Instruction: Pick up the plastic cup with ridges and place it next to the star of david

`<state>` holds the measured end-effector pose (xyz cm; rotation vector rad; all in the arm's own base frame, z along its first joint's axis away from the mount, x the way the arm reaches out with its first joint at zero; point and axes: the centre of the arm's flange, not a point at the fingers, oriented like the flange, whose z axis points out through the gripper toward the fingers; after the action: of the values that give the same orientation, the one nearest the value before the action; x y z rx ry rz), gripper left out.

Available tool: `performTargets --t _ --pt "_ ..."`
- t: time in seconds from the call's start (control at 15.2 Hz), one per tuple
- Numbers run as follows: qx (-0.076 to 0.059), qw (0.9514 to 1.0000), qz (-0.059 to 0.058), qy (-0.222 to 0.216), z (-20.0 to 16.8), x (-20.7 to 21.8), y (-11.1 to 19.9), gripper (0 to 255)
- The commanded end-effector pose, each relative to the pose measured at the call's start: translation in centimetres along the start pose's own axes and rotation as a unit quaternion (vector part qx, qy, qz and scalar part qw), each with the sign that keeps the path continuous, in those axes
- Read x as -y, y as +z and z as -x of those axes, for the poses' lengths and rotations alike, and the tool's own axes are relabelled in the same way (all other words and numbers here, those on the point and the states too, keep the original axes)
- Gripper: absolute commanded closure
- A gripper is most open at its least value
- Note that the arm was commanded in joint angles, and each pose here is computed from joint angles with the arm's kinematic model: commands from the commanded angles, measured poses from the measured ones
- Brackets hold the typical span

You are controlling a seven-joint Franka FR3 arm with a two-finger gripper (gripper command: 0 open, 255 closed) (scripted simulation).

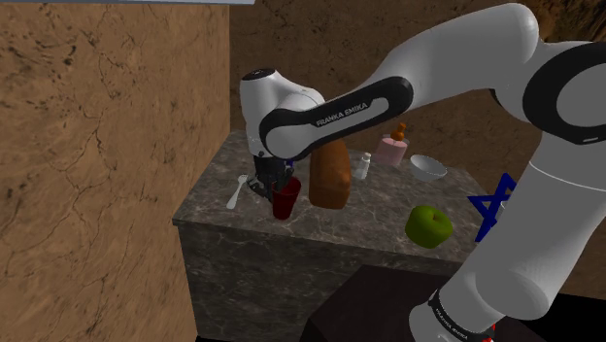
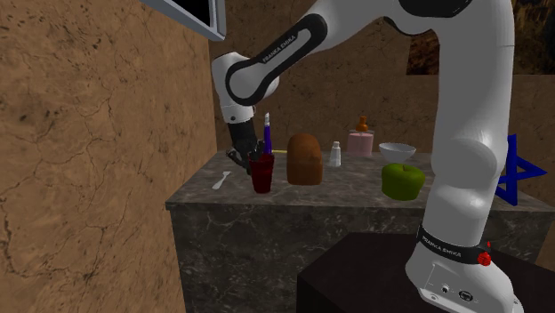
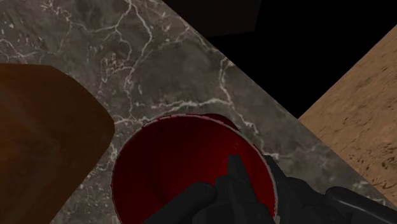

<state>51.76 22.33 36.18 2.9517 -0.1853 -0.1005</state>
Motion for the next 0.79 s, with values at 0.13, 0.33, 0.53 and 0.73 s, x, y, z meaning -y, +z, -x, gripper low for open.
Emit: performTargets --t 0.13,0.33,0.53,0.73 --pt "0.000 1.0000 0.000 0.000 0.0 -0.3 -2.1 255" --pt "0.000 1.0000 0.000 0.000 0.1 -0.6 -3.7 255" --pt "0.000 1.0000 0.000 0.000 0.2 -0.9 -5.2 255" --pt "0.000 1.0000 0.000 0.000 0.3 -1.2 -6.8 255"
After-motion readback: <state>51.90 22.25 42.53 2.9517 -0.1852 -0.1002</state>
